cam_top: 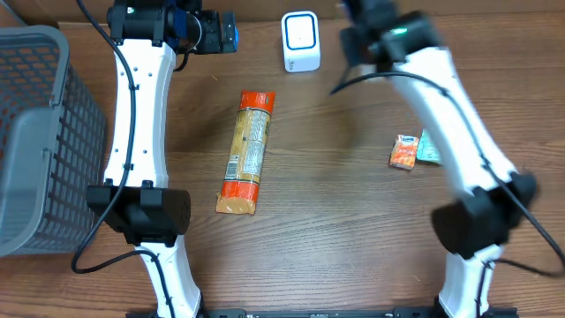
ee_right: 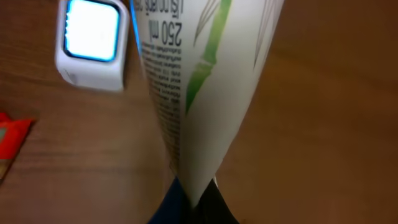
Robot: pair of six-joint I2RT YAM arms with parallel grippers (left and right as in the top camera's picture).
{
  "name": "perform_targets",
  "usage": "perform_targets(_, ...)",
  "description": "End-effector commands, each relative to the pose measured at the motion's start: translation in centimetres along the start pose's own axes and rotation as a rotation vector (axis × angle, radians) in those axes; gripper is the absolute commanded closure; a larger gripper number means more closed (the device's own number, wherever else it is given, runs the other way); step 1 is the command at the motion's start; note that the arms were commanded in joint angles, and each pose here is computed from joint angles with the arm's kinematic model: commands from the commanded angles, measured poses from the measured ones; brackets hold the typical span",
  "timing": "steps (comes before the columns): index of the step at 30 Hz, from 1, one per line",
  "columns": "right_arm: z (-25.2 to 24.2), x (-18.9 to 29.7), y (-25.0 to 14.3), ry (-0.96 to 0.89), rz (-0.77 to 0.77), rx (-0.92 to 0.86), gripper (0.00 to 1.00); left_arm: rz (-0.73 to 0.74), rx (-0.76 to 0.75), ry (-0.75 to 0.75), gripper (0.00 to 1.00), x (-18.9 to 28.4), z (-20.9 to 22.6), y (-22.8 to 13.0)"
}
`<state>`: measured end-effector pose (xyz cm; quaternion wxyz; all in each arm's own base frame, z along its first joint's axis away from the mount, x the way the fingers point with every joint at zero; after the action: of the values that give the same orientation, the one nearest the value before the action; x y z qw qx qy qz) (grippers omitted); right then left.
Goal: Scan the item barcode
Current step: 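Lay the white tube down on the right beside the packets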
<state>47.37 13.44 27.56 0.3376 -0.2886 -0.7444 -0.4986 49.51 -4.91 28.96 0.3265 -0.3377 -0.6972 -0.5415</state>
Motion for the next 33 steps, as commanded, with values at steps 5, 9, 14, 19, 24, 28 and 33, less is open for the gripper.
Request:
perform_targets(5, -7.3, -0.7, -8.9, 0.007, 0.381, -0.496, 0.96, -0.005, -0.012, 0.002, 0.00, 0.0, 0.0, 0.1)
perform_targets(9, -9.1, -3.0, -13.7, 0.011, 0.549, -0.567, 0.96, -0.005, -0.012, 0.002, 0.00, 0.0, 0.0, 0.1)
perform_targets(14, -9.2, -6.0, -18.9, 0.001, 0.696, -0.585, 0.96, -0.005, -0.012, 0.002, 0.00, 0.0, 0.0, 0.1)
perform_targets(19, -7.4, -8.8, -23.9, 0.012, 0.803, -0.549, 0.96, -0.005, -0.012, 0.001, 0.00, 0.0, 0.0, 0.1)
perform_targets(24, -6.9, -9.2, -25.4, 0.012, 0.839, -0.545, 0.65, -0.005, -0.012, 0.002, 0.00, 0.0, 0.0, 0.1)
perform_targets(28, -7.2, -8.8, -24.7, 0.012, 0.828, -0.546, 0.60, -0.005, -0.012, 0.002, 0.00, 0.0, 0.0, 0.1)
perform_targets(33, -8.8, -6.8, -21.0, 0.012, 0.750, -0.553, 0.53, -0.005, -0.012, 0.002, 0.00, 0.0, 0.0, 0.1)
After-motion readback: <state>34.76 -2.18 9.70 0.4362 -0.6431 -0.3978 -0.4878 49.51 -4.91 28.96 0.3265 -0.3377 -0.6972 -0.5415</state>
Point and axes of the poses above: each gripper's point midway between its finger pads, its own x axis back along the fingers, its own z axis along the line the jaws close on, y = z × x, the point moved 3 cm from there along x, back along the fingers, and after that the axes turned 7 degrees about x, right-handed, at the moved point
